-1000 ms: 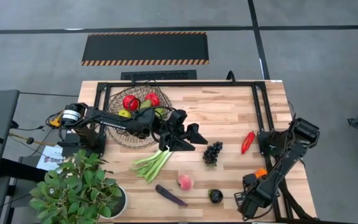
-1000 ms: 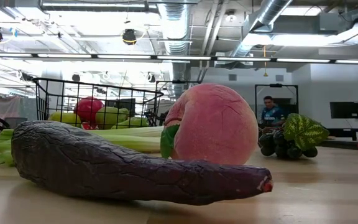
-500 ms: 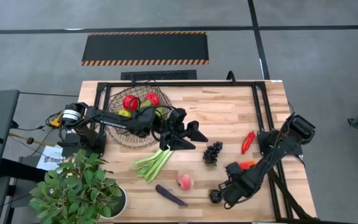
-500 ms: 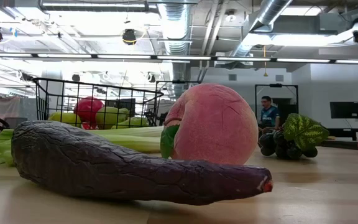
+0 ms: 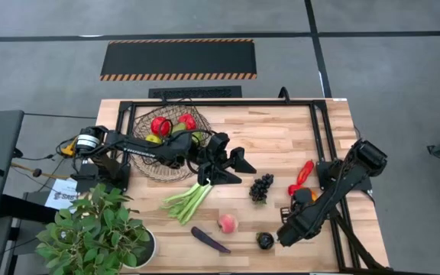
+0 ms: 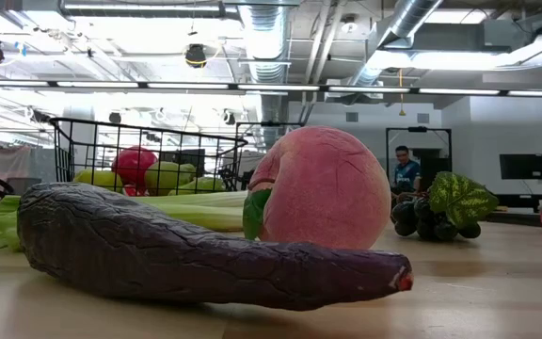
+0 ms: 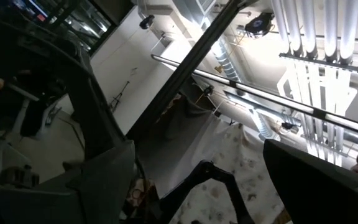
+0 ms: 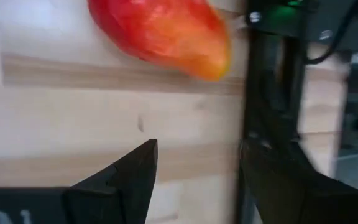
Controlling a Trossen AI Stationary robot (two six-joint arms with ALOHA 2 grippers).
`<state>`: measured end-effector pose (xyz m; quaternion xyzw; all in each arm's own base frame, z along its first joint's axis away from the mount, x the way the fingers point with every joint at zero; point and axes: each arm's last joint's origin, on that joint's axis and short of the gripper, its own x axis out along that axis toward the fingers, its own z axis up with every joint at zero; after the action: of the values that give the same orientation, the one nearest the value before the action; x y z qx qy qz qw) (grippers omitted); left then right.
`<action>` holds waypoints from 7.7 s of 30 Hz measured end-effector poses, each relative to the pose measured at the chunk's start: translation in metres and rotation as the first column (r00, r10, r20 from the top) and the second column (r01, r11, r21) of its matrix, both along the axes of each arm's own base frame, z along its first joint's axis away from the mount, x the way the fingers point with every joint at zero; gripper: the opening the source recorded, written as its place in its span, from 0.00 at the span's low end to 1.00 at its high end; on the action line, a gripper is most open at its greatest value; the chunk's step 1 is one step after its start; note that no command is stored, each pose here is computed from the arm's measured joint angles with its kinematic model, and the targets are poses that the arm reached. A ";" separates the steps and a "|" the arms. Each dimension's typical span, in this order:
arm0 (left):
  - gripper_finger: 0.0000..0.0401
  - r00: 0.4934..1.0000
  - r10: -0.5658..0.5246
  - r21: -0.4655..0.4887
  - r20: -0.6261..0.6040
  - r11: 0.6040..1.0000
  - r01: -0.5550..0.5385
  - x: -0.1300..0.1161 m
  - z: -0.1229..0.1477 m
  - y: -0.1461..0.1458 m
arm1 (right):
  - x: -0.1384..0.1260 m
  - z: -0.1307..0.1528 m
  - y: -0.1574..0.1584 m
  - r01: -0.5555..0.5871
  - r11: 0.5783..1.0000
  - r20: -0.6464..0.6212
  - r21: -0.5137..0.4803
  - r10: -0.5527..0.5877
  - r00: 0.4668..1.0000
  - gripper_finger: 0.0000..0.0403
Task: Build produce basket
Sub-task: Put the orange mango into the wire basket
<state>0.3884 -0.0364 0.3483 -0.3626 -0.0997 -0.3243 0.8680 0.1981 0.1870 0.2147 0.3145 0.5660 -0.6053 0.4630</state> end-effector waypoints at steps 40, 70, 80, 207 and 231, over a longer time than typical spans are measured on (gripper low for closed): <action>0.85 0.999 -0.018 -0.013 -0.038 1.000 0.018 0.001 -0.002 0.018 | -0.015 -0.013 -0.064 0.123 0.954 0.135 -0.272 -0.089 0.987 0.63; 0.85 0.990 -0.097 -0.010 -0.099 0.995 0.097 0.002 -0.006 0.013 | -0.016 0.030 -0.034 -0.045 0.998 0.481 0.037 0.022 0.877 0.63; 0.85 0.990 -0.101 0.006 -0.096 0.995 0.102 0.002 -0.006 0.008 | -0.040 0.014 0.021 -0.043 0.987 0.240 0.154 0.005 0.971 0.63; 0.52 0.419 0.588 0.676 -0.692 0.731 0.091 0.002 -0.147 -0.003 | 0.016 0.041 0.005 -0.256 0.952 0.789 -0.167 0.285 0.544 0.63; 0.54 -0.372 0.807 0.877 -0.458 0.479 -0.040 -0.151 -0.046 0.099 | 0.018 0.041 0.000 -0.248 0.950 0.774 -0.189 0.300 0.558 0.63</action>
<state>0.2375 0.0624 0.3023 -0.1281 0.4958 0.4451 0.7346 0.2157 0.1868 0.2554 0.4446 0.3251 -0.3392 0.7626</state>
